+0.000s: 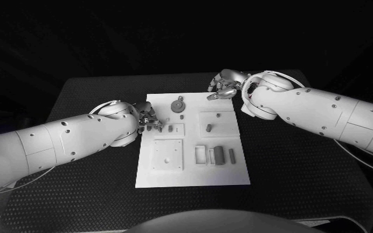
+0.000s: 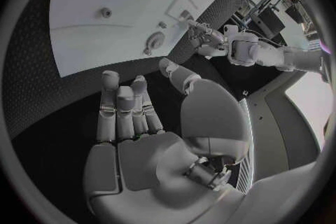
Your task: Assemble the parts on the task board
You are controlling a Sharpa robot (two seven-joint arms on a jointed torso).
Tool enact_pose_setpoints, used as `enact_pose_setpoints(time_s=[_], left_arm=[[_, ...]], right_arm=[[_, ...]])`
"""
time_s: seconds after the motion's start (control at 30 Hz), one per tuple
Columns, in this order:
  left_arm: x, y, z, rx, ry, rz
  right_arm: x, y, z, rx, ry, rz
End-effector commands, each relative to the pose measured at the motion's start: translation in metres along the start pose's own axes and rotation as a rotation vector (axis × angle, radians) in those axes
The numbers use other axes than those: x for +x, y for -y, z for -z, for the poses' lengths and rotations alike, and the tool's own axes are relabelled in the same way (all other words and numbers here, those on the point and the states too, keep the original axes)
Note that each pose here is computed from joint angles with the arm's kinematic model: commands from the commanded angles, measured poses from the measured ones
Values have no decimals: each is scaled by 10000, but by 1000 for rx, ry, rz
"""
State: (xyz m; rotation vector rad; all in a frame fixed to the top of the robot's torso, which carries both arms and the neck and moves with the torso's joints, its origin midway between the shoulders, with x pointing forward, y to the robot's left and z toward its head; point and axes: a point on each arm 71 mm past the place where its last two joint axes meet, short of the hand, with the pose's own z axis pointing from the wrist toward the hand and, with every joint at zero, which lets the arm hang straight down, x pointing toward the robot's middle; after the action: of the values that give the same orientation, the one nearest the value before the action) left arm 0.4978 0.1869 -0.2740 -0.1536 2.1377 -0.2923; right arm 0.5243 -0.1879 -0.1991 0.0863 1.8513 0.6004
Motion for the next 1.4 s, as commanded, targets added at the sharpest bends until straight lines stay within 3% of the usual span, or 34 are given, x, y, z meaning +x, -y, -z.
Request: enact_pose_setpoints(time_s=[0.03, 1.4], left_arm=[[51, 19, 15, 12, -26, -19], [147, 8, 66, 17, -106, -53]], right_arm=[[11, -6, 3, -8, -13, 2], [9, 9, 11, -6, -17, 1]])
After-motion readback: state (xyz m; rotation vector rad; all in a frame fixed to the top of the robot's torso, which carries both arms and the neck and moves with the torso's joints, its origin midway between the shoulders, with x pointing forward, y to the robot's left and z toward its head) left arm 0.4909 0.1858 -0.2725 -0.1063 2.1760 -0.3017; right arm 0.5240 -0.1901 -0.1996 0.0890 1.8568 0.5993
